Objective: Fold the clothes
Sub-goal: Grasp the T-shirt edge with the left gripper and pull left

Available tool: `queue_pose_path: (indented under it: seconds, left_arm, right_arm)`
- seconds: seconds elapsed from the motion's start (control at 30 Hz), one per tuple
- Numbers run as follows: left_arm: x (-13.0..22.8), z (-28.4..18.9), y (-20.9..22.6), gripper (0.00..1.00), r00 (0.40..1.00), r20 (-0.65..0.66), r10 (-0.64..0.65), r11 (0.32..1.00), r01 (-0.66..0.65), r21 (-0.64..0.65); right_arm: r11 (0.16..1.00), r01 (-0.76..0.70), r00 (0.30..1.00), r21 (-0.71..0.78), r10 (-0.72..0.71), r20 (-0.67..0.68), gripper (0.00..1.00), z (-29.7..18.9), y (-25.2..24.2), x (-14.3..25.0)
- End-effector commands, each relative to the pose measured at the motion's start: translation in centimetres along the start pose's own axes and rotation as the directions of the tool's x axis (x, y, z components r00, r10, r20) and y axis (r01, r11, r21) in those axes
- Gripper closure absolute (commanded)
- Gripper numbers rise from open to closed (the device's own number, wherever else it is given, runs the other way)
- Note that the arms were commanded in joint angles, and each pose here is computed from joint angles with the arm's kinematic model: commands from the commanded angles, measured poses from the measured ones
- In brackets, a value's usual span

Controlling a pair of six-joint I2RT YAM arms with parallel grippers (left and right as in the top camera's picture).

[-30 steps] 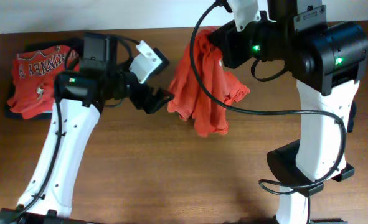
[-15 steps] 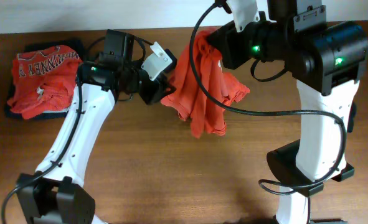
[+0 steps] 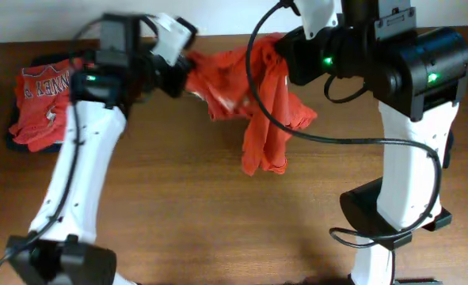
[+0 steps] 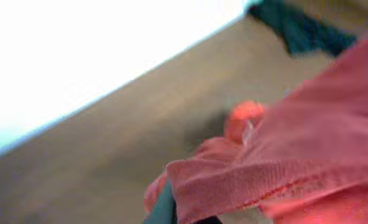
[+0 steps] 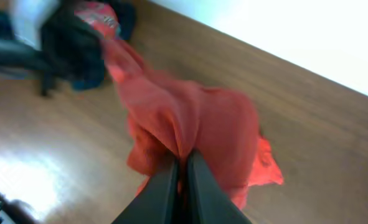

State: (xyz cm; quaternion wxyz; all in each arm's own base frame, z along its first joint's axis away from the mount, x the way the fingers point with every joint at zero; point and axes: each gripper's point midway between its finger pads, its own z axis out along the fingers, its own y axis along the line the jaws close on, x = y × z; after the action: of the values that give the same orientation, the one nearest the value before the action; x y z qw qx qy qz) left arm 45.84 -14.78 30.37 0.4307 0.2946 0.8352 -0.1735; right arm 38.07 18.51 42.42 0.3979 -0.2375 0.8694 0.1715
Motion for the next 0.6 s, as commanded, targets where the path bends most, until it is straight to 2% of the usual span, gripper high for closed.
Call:
queue_pose_path:
  seconds: [0.0,0.13,0.3,0.57]
  left_arm:
    - [-6.4,-7.6,0.2,0.99,0.982,0.188,0.020,0.995,0.000,-0.105]
    - [-8.6,-11.2,-0.1,0.99,0.965,0.252,0.066,0.984,-0.021,-0.178]
    - [-9.4,-14.2,-0.3,0.99,0.953,0.288,0.096,0.967,-0.020,-0.253]
    - [-9.9,-15.6,-0.8,0.99,0.944,0.310,0.112,0.963,-0.026,-0.268]
  right_arm:
    - [0.997,-0.006,0.999,0.075,0.003,0.046,0.96,-2.4,-1.8,-0.4]
    - [0.995,-0.027,0.999,0.097,0.023,0.038,0.96,-2.4,-3.1,-0.2]
    - [0.991,-0.056,0.998,0.118,0.057,-0.003,0.96,-1.6,-4.6,0.6]
    - [0.990,-0.072,0.987,0.119,0.088,-0.135,0.96,1.2,-6.0,3.1]
